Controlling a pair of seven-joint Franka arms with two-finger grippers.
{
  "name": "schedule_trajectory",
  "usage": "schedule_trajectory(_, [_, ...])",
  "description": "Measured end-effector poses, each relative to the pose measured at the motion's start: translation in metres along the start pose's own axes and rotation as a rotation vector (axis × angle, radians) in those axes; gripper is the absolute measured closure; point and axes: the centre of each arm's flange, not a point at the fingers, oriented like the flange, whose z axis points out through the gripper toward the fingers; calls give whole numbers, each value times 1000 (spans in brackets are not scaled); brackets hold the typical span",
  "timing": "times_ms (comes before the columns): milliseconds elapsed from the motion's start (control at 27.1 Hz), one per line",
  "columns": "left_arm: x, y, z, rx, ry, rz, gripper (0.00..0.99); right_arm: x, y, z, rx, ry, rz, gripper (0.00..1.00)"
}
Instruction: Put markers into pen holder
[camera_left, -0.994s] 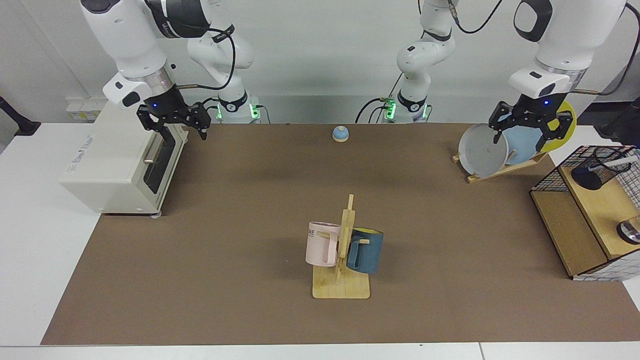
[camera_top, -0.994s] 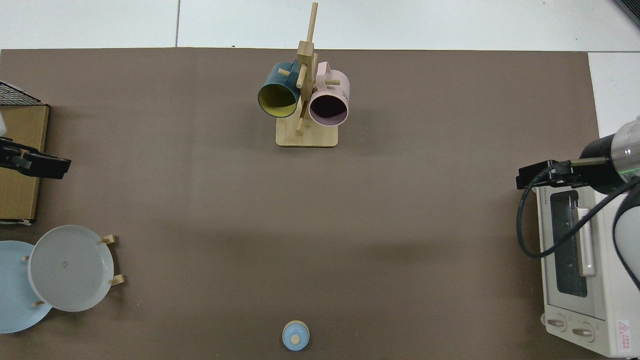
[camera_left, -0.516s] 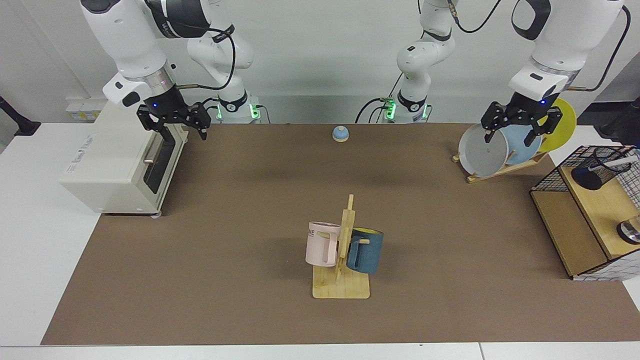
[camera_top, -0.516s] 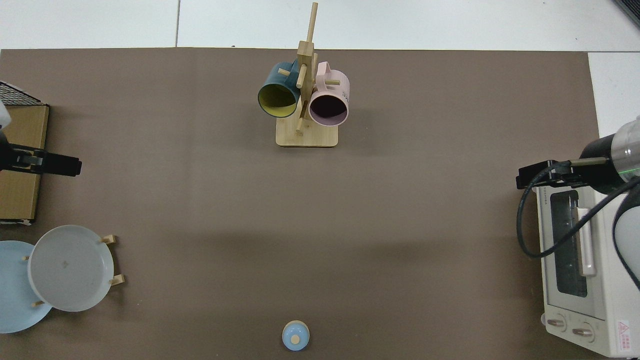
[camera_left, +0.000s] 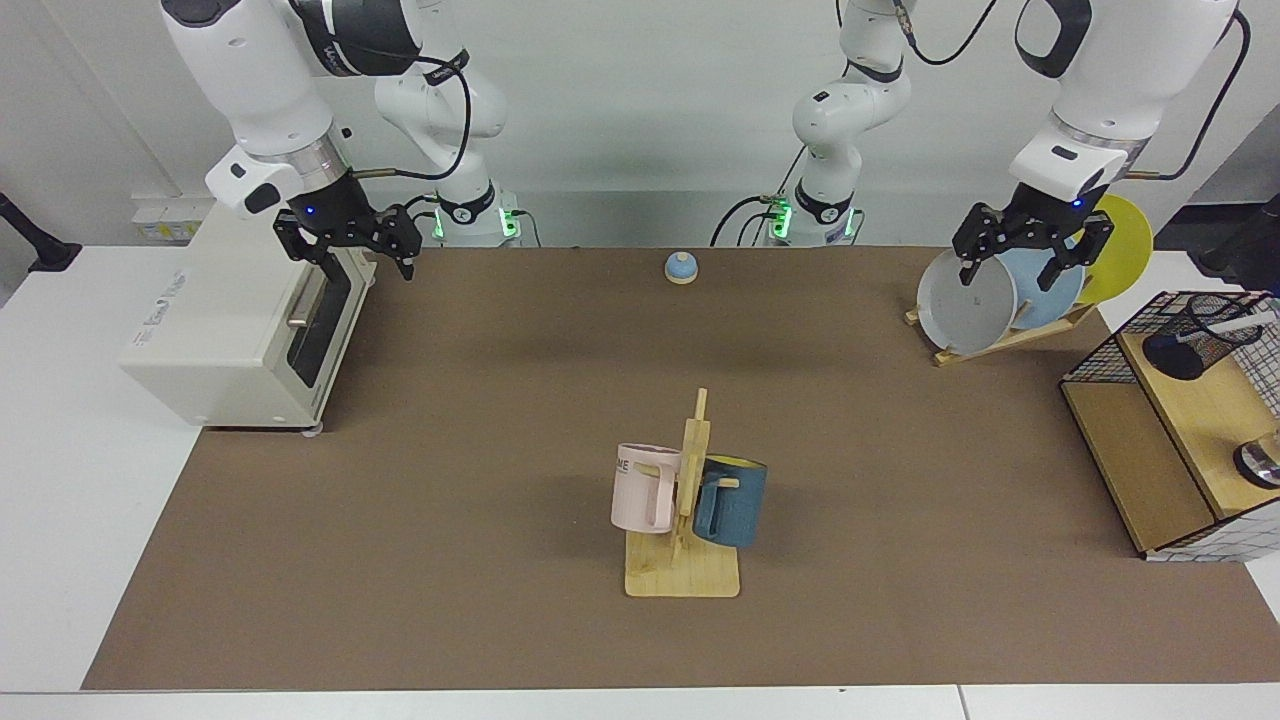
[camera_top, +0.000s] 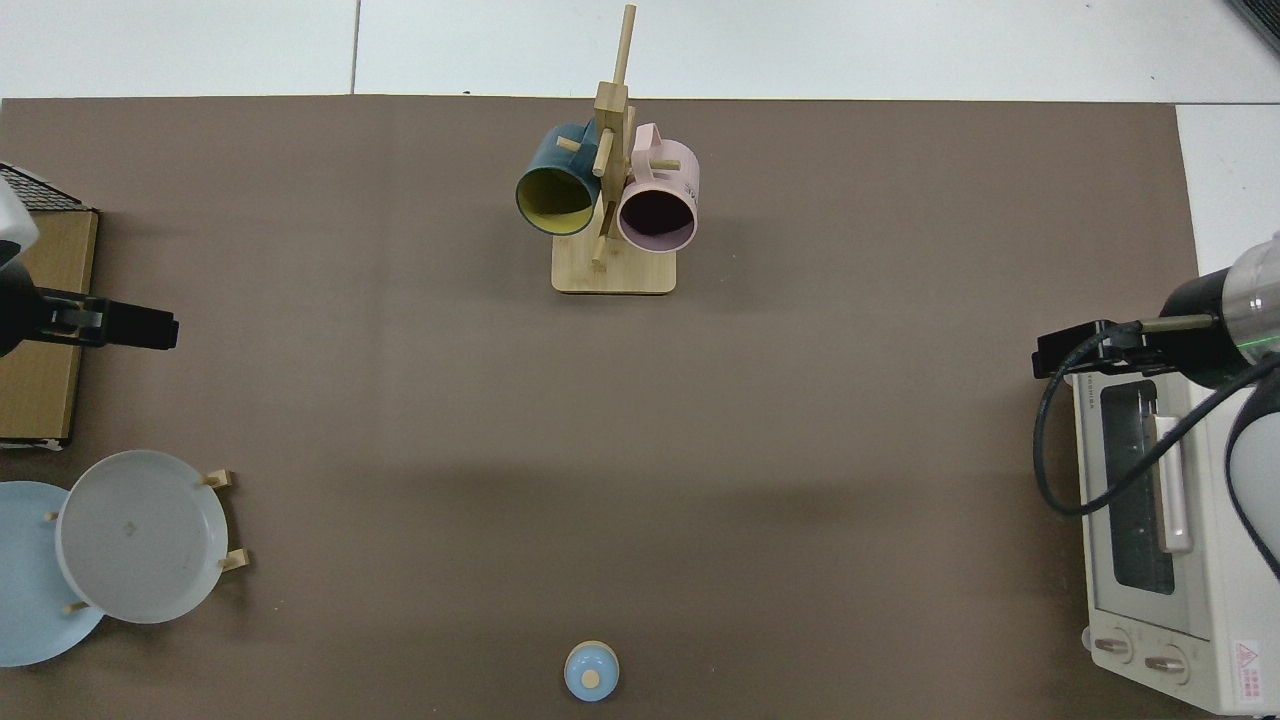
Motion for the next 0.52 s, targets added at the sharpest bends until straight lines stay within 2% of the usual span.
schedule_trajectory(516, [2,45,-7,-17,13,-7,0,0,0,0,0,0,0,0])
